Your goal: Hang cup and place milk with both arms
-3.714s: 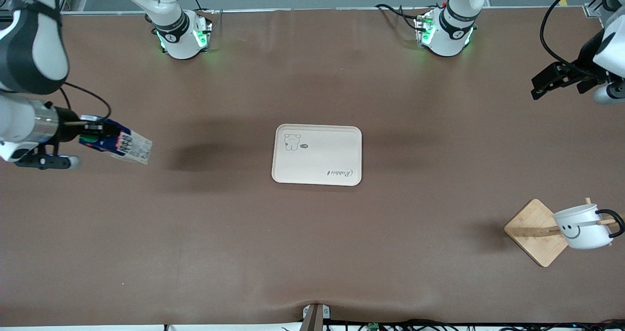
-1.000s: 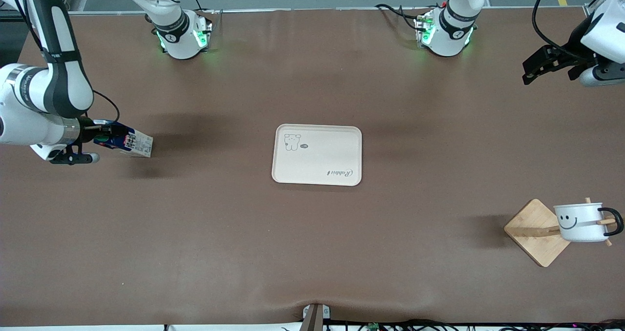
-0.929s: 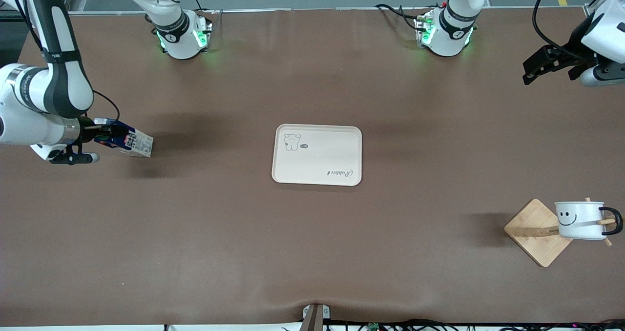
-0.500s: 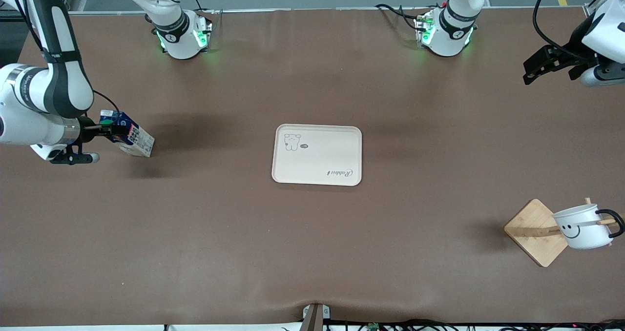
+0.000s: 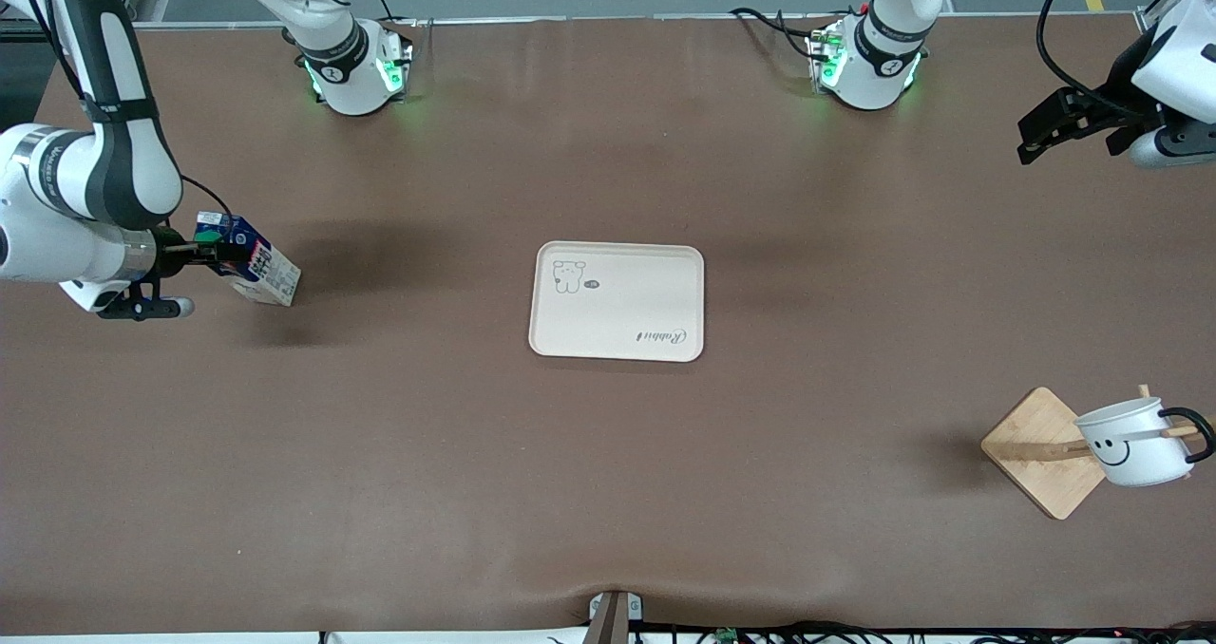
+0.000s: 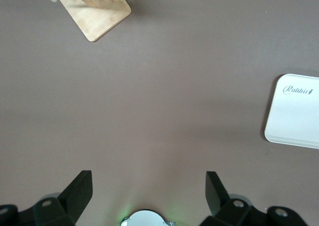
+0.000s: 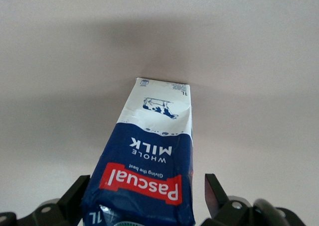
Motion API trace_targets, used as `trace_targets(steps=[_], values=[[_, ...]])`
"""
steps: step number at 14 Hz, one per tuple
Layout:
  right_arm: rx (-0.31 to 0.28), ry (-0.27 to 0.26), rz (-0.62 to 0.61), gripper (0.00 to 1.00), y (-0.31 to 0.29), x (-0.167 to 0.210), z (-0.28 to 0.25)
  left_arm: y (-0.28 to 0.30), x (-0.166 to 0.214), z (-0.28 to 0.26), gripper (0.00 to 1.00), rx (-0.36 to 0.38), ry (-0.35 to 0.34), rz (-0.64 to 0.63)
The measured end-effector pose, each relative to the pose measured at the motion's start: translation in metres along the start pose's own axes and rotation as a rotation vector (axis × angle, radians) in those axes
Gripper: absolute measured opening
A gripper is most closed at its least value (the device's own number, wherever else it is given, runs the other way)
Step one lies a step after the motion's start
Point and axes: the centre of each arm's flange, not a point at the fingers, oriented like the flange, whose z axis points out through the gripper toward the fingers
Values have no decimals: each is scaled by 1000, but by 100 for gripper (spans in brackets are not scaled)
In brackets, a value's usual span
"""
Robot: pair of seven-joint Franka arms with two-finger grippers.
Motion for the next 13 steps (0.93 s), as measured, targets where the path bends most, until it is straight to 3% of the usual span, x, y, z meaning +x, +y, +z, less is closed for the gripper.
trace_targets(steps=[4,7,9,13], values=[[2,-7,-1,100,0,0,-15,0,-1,0,100,1,-4,0],[0,5,-7,100,-3,0,-70,0,-2,-2,100,1,-5,0],[-7,68,-20,100,-12,-1,-128,0,-2,-2,100,1,-5,0],[-45,260,-72,100,-34,-17,-265,-1,-2,-3,100,1,-3,-1]])
